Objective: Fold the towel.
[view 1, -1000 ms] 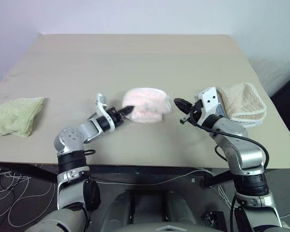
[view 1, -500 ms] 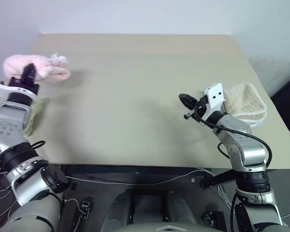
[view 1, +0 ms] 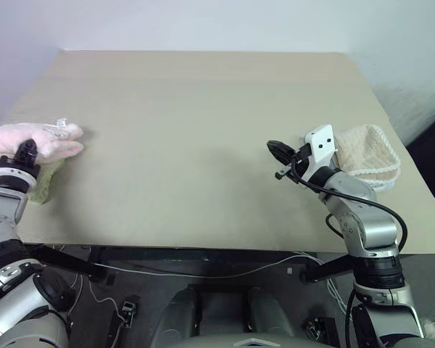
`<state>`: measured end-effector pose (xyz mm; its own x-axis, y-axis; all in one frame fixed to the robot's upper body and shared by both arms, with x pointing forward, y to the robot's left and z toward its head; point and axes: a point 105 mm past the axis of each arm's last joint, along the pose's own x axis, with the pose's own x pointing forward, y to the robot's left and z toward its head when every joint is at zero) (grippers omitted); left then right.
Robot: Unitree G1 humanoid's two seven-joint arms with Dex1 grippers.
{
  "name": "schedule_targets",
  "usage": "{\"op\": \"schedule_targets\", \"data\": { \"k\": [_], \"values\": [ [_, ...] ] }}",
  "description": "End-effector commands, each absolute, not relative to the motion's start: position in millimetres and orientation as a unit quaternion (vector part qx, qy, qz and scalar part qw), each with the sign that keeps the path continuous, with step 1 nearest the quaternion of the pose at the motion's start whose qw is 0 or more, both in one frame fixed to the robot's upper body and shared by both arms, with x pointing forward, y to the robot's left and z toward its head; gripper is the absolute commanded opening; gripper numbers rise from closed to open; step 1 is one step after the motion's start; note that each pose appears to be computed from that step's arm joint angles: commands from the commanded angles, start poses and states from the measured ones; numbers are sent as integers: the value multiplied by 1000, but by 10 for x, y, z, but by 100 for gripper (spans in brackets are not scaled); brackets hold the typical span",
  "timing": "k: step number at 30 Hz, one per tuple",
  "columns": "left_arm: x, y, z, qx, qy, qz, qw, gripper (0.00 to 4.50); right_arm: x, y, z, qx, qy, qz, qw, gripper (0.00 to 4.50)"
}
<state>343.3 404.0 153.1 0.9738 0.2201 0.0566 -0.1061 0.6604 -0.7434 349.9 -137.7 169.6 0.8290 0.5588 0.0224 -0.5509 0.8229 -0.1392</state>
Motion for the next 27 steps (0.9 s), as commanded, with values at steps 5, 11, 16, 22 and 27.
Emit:
{"op": "schedule_targets", "data": {
  "k": [5, 11, 16, 22, 27],
  "values": [
    [3392, 4088, 1743, -405, -108, 78, 905, 196, 3490, -1392, 1746, -71, -46, 291, 953, 0],
    [3314, 4102, 1700, -420, -115, 78, 897, 390, 3493, -1404, 1721, -70, -43, 289, 954, 0],
    [3161, 4059, 1599, -417, -100, 66, 901, 447, 3495, -1418, 1706, -70, -42, 287, 954, 0],
    [2861, 4233, 1650, -421, -148, 91, 890, 447, 3502, -1412, 1672, -69, -38, 290, 954, 0],
    [2764, 4223, 2009, -387, -206, 64, 897, 447, 3537, -1374, 1653, -67, -36, 297, 952, 0]
  ]
}}
